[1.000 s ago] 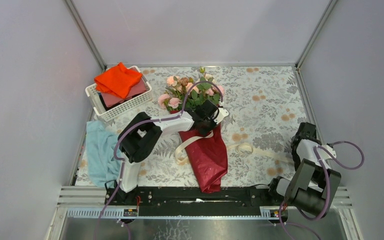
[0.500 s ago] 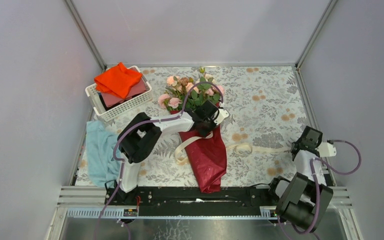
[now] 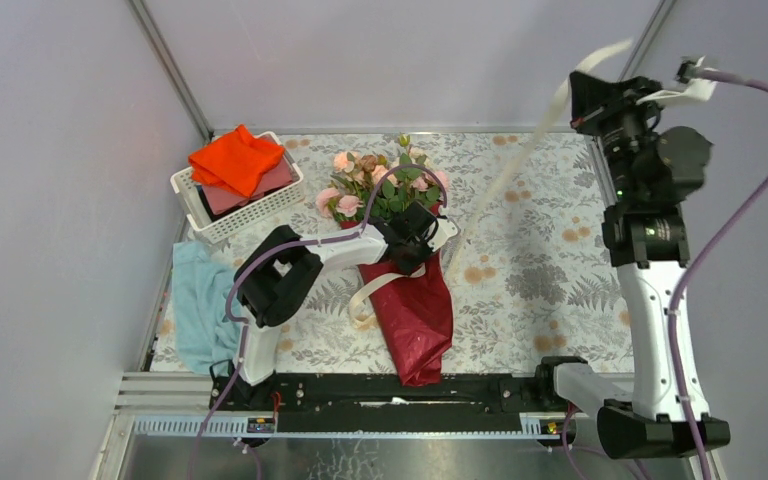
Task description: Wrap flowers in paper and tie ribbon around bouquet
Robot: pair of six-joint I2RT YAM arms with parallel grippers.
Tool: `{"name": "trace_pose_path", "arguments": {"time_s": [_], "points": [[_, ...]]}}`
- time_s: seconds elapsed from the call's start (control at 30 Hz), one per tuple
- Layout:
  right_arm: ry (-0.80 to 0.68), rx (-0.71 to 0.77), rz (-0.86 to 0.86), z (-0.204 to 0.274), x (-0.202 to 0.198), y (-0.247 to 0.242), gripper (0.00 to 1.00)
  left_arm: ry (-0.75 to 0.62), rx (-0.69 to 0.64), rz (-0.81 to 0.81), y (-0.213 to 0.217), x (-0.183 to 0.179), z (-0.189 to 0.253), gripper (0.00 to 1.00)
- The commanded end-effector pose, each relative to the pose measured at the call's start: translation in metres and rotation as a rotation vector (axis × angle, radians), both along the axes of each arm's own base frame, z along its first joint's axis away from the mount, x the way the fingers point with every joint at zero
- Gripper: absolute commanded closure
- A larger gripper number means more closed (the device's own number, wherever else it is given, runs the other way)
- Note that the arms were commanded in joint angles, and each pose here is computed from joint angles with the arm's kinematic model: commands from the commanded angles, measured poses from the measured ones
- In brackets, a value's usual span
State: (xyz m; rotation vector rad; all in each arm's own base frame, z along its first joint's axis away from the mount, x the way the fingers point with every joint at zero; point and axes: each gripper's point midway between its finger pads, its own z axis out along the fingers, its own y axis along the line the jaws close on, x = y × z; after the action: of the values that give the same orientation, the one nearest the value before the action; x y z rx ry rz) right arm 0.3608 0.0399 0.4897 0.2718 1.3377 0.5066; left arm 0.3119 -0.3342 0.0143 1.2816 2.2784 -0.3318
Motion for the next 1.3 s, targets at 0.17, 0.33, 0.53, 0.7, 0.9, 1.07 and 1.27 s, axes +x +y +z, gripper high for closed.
{"name": "trace_pose_path", "arguments": {"time_s": [0.17,0.33,0.53,0.7,0.9,1.07,1.27], "points": [[0.083,-0.027,0.434,-0.074,-0.023,0.098,1.0,-0.002,0.034,-0.02,0.007,-0.003,0.003,1.0],[0.088,-0.096,0.766,-0.135,-0.079,0.19,1.0,0.027,-0.048,0.013,0.013,0.015,0.028,1.0],[0.173,-0.054,1.039,-0.222,-0.134,0.26,1.0,0.062,-0.16,0.104,0.035,0.047,0.046,1.0],[0.306,-0.032,1.165,-0.287,-0.156,0.295,1.0,0.1,-0.225,0.171,0.049,0.062,0.052,1.0],[0.502,-0.066,1.041,-0.367,-0.132,0.296,1.0,0.055,-0.304,0.224,0.065,0.086,0.091,1.0],[0.526,-0.148,0.987,-0.384,-0.113,0.299,1.0,-0.138,-0.332,0.22,0.084,0.088,0.174,1.0],[0.548,-0.246,0.981,-0.386,-0.087,0.313,1.0,-0.279,-0.294,-0.04,0.104,0.024,0.243,1.0]]}}
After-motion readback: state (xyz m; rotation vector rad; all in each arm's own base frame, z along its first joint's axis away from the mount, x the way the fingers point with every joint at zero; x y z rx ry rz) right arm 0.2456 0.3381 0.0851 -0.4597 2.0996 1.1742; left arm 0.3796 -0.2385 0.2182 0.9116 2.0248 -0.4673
